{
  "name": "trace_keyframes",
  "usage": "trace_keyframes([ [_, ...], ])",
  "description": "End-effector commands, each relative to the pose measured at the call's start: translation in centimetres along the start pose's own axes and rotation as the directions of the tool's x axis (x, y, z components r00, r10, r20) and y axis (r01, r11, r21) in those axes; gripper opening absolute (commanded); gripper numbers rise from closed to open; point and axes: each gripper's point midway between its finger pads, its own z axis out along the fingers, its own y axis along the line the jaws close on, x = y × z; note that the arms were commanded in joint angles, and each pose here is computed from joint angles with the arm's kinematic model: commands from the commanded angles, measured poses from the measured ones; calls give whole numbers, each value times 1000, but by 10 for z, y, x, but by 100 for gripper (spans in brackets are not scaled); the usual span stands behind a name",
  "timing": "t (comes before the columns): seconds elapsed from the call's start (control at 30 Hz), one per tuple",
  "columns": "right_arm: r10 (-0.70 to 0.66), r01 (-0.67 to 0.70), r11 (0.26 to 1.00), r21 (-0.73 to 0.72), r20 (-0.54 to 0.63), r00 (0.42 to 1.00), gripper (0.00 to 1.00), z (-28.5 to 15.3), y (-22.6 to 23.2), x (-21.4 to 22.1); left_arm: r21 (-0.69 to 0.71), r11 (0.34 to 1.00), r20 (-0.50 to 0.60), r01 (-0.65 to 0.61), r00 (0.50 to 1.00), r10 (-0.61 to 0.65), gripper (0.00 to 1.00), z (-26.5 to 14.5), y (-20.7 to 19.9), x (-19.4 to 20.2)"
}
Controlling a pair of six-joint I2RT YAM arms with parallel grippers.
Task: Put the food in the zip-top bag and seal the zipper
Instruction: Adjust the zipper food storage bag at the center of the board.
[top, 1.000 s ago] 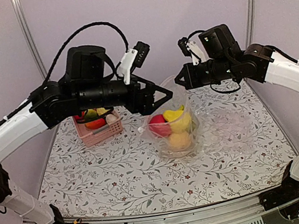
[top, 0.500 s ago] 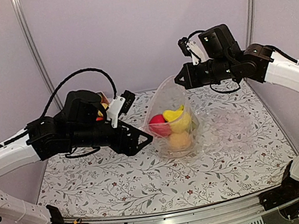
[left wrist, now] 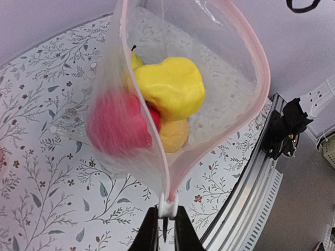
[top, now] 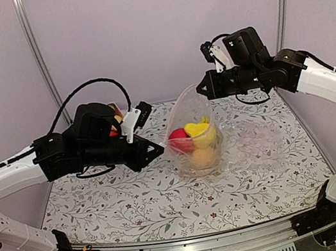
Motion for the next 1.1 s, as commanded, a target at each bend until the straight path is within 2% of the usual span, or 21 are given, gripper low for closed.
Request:
trace_keyframes([
  [0.0,-9,8,1000,30,47,999,0,-7,-1,-14,-13,998,32,-54,998,54,0,-3,0,-23],
  [0.1,-47,41,993,110,47,998,0,-16,-13,-18,-2,995,44,-99,994,99,0,-12,-6,-41],
  [0.23,-77,62,968,245,52,996,2,-32,-40,-24,128,981,59,-146,989,139,0,-25,-33,-68],
  [0.33,-56,41,962,270,50,997,3,-36,-53,-25,222,961,5,-167,985,170,0,-24,-48,-69],
  [0.47,-32,23,960,279,27,999,4,-29,-60,-18,266,949,-97,-170,975,202,0,-11,-46,-55],
  [0.63,27,-13,962,273,-47,999,20,-8,-77,0,295,948,-166,-120,971,174,0,0,-38,-38],
  [0.73,47,-29,968,249,-67,997,34,-5,-77,4,300,948,-174,-101,972,159,0,-3,-35,-37],
  [0.87,2,9,986,168,-63,998,55,-16,-61,-3,294,953,-175,-74,976,130,0,-6,-30,-38],
  [0.97,-39,46,994,103,-68,997,66,-28,-50,-3,277,959,-177,-61,978,114,0,-6,-24,-39],
  [1.07,-67,73,995,63,-92,994,72,-37,-44,4,265,963,-182,-54,978,105,0,-6,-19,-39],
])
